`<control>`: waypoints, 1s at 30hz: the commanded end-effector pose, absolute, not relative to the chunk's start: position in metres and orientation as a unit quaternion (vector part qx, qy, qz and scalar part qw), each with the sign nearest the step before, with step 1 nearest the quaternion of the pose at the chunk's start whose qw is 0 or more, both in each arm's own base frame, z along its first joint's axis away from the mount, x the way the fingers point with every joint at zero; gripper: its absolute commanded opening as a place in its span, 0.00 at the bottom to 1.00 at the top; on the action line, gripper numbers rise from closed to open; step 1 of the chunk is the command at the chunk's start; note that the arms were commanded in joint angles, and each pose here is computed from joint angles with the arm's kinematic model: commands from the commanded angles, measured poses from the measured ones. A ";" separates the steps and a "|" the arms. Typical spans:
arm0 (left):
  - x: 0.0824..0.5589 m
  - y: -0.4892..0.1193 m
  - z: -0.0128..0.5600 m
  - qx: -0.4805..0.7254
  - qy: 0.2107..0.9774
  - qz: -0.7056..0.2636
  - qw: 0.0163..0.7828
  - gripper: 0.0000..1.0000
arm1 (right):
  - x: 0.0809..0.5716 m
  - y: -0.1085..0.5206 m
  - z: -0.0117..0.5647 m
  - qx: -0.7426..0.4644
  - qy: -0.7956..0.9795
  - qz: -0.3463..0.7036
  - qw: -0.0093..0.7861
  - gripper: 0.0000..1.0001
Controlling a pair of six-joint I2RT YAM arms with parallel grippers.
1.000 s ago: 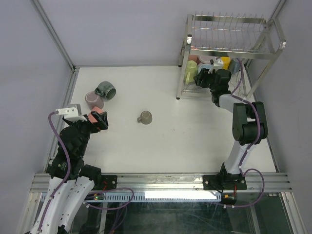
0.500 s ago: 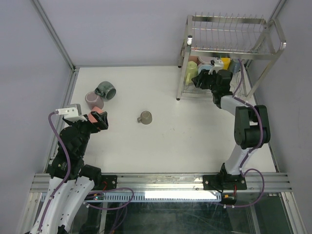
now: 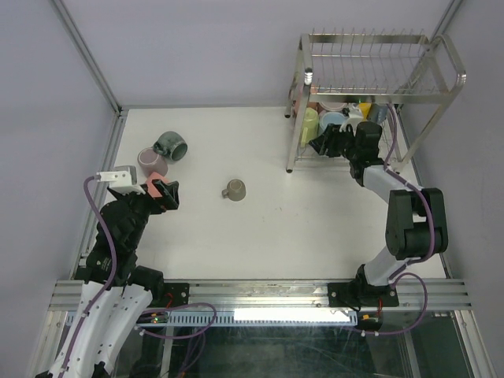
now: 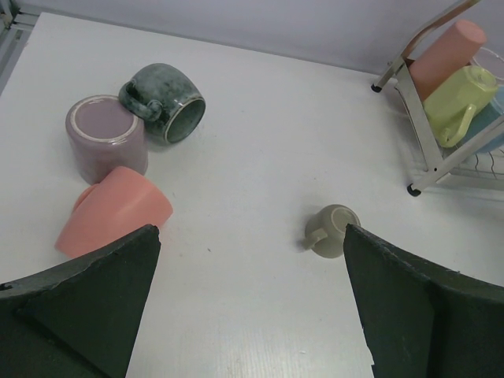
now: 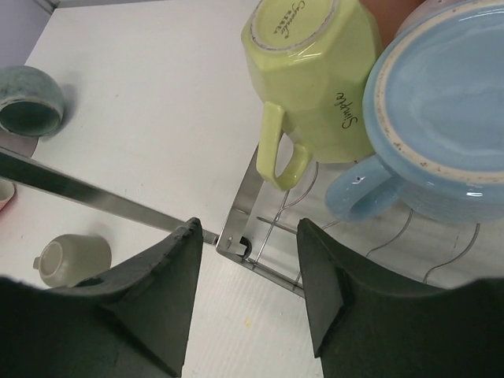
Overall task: Load the cups into the dish rack
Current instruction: Turn the cup upside down in the dish rack.
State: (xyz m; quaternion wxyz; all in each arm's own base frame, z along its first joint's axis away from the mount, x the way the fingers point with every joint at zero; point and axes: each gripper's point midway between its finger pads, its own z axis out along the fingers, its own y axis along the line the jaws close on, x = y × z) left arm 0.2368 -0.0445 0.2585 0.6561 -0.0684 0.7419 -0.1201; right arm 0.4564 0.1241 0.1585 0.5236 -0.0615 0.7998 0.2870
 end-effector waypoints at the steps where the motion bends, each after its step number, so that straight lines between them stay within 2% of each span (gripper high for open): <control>1: 0.244 -0.059 0.266 -0.052 0.735 -0.154 0.658 0.99 | 0.452 0.126 0.232 -0.135 0.728 0.273 0.614 0.54; 7: 0.245 -0.063 0.265 -0.050 0.735 -0.166 0.655 0.99 | 0.455 0.127 0.217 -0.113 0.745 0.291 0.590 0.56; 17: 0.245 -0.065 0.264 -0.048 0.735 -0.170 0.654 0.99 | 0.464 0.148 0.165 -0.057 0.783 0.387 0.483 0.54; 25: 0.245 -0.072 0.262 -0.040 0.736 -0.186 0.649 0.99 | 0.442 0.152 0.171 -0.093 0.760 0.472 0.436 0.54; 30: 0.246 -0.093 0.255 -0.038 0.738 -0.247 0.627 0.96 | 0.418 0.151 0.185 -0.124 0.736 0.518 0.418 0.54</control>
